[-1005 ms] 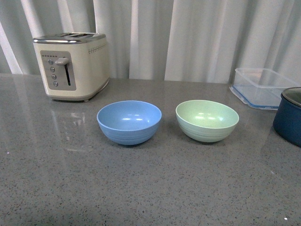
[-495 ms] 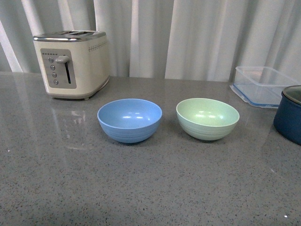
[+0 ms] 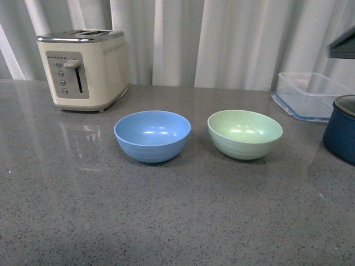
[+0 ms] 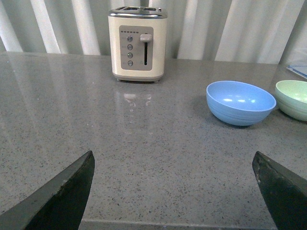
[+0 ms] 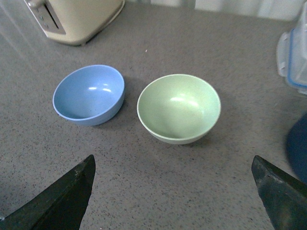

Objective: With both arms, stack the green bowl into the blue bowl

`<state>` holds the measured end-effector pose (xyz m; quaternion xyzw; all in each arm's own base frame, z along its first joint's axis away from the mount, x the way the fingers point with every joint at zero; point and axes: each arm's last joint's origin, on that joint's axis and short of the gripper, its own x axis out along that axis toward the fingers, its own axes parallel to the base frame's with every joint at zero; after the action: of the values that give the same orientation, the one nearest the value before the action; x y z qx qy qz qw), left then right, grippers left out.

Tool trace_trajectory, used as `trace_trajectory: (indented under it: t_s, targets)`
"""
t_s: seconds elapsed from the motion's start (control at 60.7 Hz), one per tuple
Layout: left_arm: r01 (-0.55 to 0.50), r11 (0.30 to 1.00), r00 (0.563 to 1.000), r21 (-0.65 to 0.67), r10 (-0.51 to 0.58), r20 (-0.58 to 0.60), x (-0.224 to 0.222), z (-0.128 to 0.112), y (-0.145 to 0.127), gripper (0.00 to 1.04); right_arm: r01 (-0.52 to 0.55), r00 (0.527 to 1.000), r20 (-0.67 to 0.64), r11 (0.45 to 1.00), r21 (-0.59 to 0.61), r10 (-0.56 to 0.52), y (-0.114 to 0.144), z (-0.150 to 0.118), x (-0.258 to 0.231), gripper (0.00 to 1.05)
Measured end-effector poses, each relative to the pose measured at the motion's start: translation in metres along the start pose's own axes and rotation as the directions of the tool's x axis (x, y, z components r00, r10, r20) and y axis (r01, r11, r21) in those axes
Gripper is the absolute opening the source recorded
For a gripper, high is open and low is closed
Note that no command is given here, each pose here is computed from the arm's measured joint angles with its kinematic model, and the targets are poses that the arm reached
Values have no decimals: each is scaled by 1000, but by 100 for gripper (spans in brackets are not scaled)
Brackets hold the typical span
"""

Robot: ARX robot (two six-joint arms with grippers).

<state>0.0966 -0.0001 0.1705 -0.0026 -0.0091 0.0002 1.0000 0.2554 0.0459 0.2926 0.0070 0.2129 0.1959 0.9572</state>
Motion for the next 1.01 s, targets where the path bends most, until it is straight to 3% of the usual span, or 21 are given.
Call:
trace_trajectory:
  t_s: [0.181, 0.412, 0.692, 1.005]
  targets:
    - [0, 1000, 1000, 0, 0, 0, 0, 0, 0, 98, 46, 983, -181, 998, 37, -39, -4, 29, 83, 95]
    - [0, 1000, 1000, 0, 0, 0, 0, 0, 0, 98, 199, 928, -324, 980, 10, -185, -24, 14, 163, 95]
    - [0, 1000, 1000, 0, 0, 0, 0, 0, 0, 98, 262, 889, -391, 965, 4, -239, -40, 1, 199, 94]
    - [0, 1000, 1000, 0, 0, 0, 0, 0, 0, 98, 318, 852, -438, 948, -2, -286, -50, -11, 215, 47]
